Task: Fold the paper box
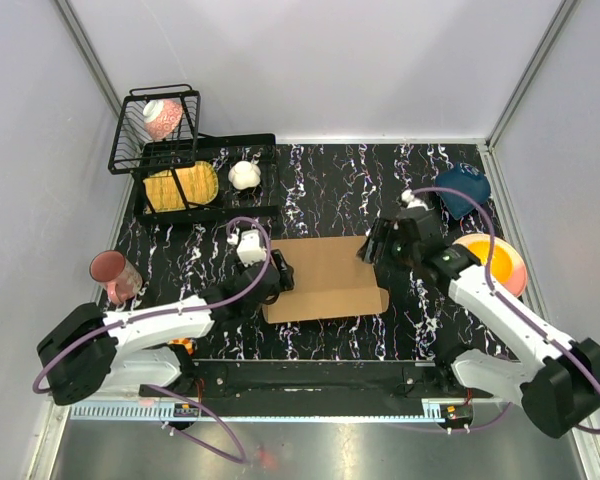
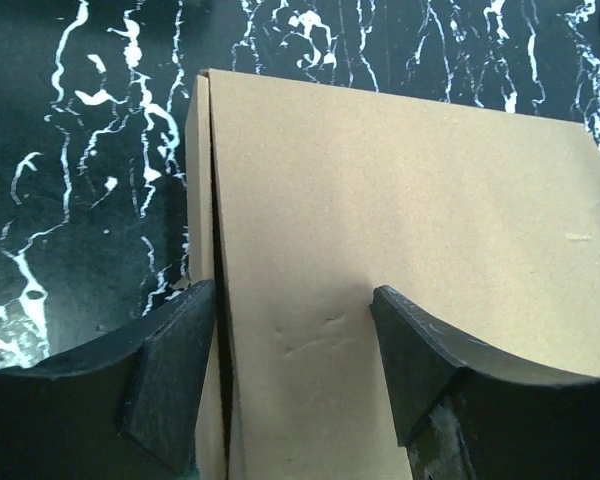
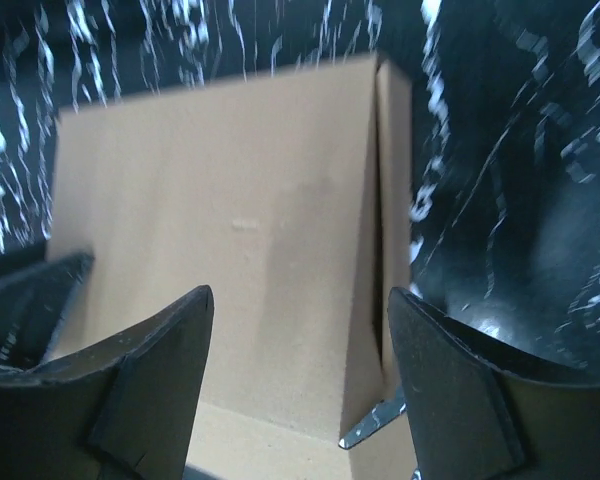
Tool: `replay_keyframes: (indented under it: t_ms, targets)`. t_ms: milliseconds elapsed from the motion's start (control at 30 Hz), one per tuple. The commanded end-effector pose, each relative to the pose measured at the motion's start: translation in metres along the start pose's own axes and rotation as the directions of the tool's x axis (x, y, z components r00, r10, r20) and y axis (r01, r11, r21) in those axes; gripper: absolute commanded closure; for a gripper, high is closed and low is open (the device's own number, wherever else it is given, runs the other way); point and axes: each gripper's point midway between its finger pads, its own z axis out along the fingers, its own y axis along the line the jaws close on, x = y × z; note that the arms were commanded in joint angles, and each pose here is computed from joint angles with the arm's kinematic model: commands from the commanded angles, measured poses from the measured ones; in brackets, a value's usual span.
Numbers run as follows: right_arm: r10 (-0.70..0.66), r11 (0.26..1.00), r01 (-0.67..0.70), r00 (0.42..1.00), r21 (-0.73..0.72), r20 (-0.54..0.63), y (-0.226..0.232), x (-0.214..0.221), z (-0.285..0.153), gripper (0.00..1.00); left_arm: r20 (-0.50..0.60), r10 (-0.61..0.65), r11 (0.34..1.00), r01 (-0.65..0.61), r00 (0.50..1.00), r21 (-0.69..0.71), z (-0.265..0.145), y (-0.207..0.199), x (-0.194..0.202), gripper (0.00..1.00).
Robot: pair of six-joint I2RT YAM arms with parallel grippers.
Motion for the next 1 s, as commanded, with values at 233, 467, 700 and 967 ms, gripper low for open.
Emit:
replay_keyframes:
  t_ms: [233, 467, 700, 967]
  targets:
    - [-0.102, 0.993, 0.109, 0.985, -0.038, 0.141, 0.013, -0.045, -0.046, 0.25, 0.099, 0.077, 0.993, -0.067, 0.992, -0.100, -0.043, 0.037, -0.050, 0.27]
    - [-0.034, 0.913, 0.031, 0.999, -0.408, 0.000, 0.055, 0.012, -0.032, 0.52, 0.165, 0.006, 0.996, -0.020, 0.986, 0.084, -0.056, 0.013, -0.065, 0.28]
    - [0.043, 0.942, -0.106, 0.980, -0.320, -0.196, 0.010, 0.083, 0.002, 0.66, 0.062, 0.002, 0.949, -0.021, 0.998, 0.315, -0.053, -0.039, -0.044, 0.32]
    - [0.050, 0.942, -0.109, 0.981, -0.316, -0.190, 0.002, 0.092, -0.002, 0.59, -0.070, 0.047, 0.953, -0.024, 0.996, 0.302, -0.033, -0.040, -0.004, 0.34]
